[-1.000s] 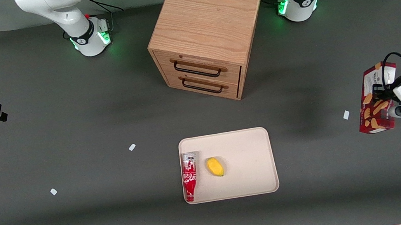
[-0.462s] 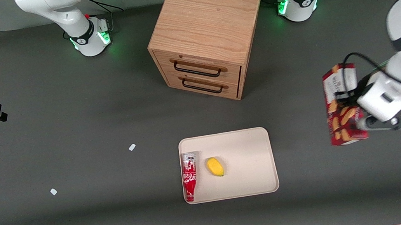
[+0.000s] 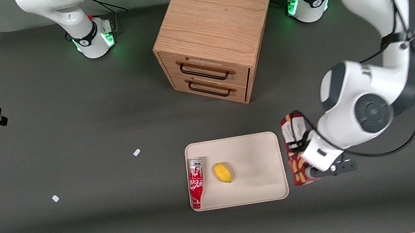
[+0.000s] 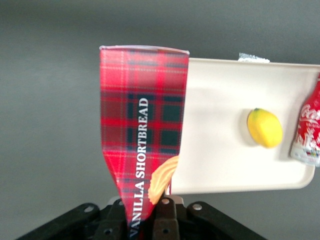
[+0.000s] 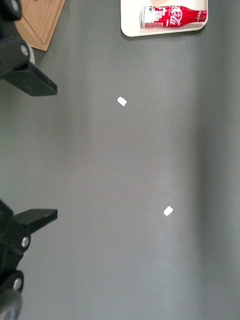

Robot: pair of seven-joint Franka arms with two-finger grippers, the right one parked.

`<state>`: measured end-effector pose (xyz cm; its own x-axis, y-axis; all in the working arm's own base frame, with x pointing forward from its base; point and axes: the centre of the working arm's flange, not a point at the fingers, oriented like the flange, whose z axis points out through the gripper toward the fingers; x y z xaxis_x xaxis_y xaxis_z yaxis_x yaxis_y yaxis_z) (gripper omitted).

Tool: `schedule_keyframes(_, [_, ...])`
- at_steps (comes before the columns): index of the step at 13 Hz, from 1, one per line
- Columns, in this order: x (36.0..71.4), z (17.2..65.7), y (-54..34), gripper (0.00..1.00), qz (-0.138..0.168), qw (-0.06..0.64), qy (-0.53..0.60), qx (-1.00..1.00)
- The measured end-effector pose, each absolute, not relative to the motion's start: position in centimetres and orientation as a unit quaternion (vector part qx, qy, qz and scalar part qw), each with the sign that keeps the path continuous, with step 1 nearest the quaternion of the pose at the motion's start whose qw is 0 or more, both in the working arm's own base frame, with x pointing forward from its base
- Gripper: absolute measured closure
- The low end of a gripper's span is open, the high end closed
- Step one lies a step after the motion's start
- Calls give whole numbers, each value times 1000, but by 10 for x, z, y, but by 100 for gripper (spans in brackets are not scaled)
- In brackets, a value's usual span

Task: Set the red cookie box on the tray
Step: 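Carry the upright box over the white tray and lower it onto the tray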

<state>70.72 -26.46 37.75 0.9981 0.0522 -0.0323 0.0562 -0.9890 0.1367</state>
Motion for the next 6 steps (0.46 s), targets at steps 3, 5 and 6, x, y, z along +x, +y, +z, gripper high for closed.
schedule_keyframes(3, [708,317,-290,86,-12,59,26,998])
schedule_keyframes(5, [707,276,-297,86,-2,60,25,998])
schedule_keyframes(6, [704,258,-299,86,-4,57,23,998])
